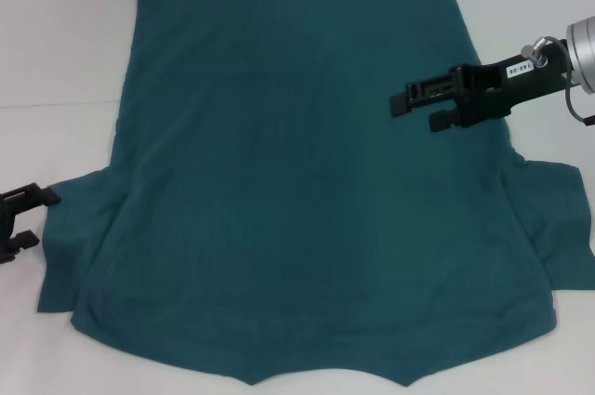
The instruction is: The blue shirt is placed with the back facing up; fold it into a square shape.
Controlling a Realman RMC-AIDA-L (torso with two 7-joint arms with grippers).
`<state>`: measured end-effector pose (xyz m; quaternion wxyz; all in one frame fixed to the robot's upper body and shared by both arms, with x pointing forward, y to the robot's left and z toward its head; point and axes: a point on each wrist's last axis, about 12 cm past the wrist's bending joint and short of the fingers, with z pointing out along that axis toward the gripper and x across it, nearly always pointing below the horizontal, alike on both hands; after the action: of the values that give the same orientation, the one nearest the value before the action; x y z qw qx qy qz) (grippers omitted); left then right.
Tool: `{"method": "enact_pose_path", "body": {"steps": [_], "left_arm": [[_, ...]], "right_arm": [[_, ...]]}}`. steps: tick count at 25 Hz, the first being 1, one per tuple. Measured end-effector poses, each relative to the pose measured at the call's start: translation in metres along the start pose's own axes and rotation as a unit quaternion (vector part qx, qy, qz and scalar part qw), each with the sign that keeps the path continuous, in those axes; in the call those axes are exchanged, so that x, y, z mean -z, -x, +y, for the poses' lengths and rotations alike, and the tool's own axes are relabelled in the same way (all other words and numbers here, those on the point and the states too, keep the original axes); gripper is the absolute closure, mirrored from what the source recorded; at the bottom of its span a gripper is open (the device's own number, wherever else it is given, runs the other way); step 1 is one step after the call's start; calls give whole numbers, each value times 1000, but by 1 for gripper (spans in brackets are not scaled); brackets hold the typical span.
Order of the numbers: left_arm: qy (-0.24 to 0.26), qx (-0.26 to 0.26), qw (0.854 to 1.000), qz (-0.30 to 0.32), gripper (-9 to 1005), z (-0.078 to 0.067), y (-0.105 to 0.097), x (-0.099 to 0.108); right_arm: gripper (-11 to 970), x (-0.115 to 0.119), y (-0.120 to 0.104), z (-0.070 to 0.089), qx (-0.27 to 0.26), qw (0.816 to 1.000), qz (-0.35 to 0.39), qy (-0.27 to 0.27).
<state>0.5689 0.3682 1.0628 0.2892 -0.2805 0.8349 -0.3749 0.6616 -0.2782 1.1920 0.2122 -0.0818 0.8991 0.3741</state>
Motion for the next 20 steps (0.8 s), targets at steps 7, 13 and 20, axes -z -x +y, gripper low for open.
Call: {"method": "enact_pose_path", "body": {"steps": [7, 13, 20], "left_arm": [[11, -2, 1000, 10, 201, 3, -6, -6], [16, -16, 1000, 19, 234, -1, -8, -11], [7, -30, 999, 36, 281, -8, -12, -16]], "right_arm": [[15, 0, 0, -1, -1, 1000, -1, -1], [15, 0, -1, -2, -2, 1000, -2, -2], [15, 0, -1, -2, -3, 1000, -3, -1]]}}
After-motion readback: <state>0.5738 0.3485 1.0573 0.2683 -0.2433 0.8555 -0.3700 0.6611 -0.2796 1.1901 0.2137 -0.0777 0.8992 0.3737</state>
